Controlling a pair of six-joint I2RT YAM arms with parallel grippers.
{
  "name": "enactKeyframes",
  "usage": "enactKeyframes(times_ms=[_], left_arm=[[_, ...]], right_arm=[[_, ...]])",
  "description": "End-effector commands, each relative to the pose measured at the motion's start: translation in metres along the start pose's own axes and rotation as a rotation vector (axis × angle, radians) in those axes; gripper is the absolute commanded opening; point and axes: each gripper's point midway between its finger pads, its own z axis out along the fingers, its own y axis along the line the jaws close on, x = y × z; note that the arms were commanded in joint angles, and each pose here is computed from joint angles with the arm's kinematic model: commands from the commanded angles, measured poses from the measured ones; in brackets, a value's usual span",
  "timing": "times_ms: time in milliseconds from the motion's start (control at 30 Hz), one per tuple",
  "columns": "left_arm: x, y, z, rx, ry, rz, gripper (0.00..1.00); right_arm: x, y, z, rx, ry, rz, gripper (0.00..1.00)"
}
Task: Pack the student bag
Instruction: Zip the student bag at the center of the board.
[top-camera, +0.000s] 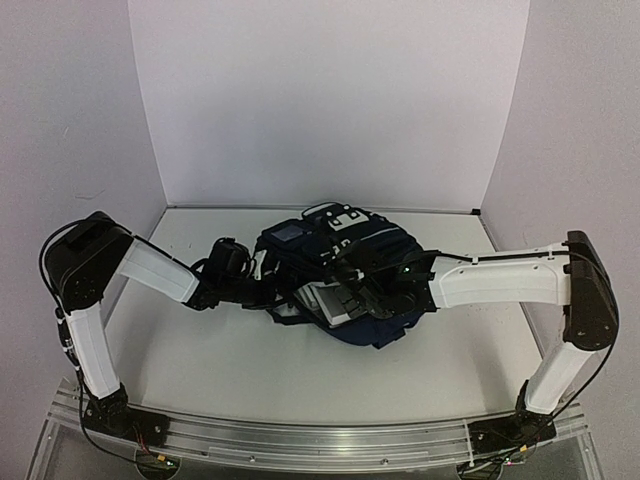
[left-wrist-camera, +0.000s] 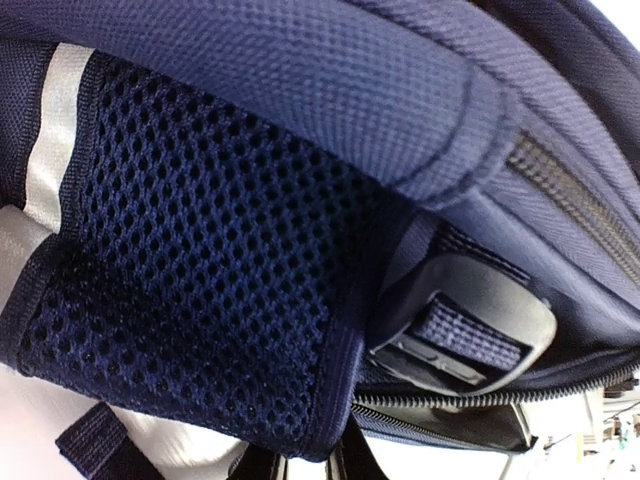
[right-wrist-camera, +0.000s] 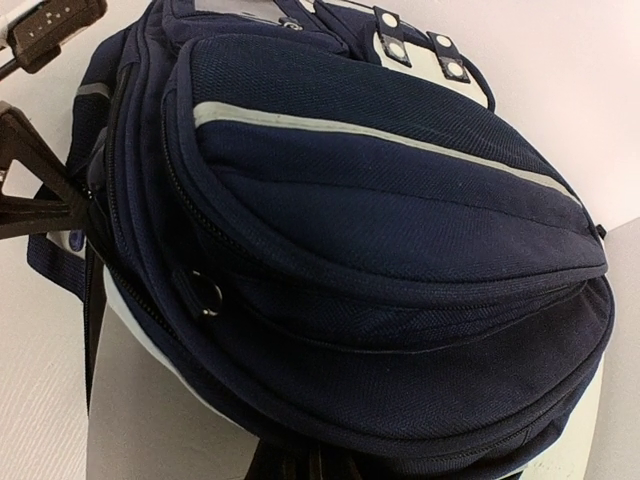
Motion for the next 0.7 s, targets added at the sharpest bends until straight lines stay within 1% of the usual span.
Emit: enactKeyframes(times_ms=[0, 167, 333, 400, 467, 500, 600, 667], left_arm=[[0.013, -0.074, -0.012, 0.239, 0.065, 0.05, 0.03], [0.017, -0.101, -0.021, 0.306, 0.084, 0.058, 0.04], [0.02, -0.123, -0.024, 0.332, 0.097, 0.076, 0.05], [0.023, -0.129, -0.023, 0.336, 0.109, 0.083, 0.06], [0.028, -0.122, -0.019, 0.303, 0.115, 0.069, 0.07], [0.03, -0.113, -0.017, 0.261, 0.114, 0.052, 0.07], [0.038, -0.078, -0.009, 0.105, 0.121, -0.007, 0.12], [0.044, -0.067, -0.005, 0.066, 0.133, -0.028, 0.14]], right_arm=[[-0.037, -0.015, -0.013, 0.035, -0.105, 0.129, 0.0], [-0.039, -0.016, -0.013, 0.042, -0.109, 0.152, 0.0], [-0.039, -0.016, -0.011, 0.05, -0.109, 0.176, 0.0], [-0.04, -0.016, -0.01, 0.056, -0.111, 0.185, 0.0], [-0.042, -0.017, -0.01, 0.062, -0.115, 0.194, 0.0], [-0.043, -0.017, -0.01, 0.064, -0.117, 0.198, 0.0], [-0.044, -0.016, -0.01, 0.061, -0.119, 0.203, 0.0], [-0.045, -0.016, -0.01, 0.059, -0.119, 0.207, 0.0]])
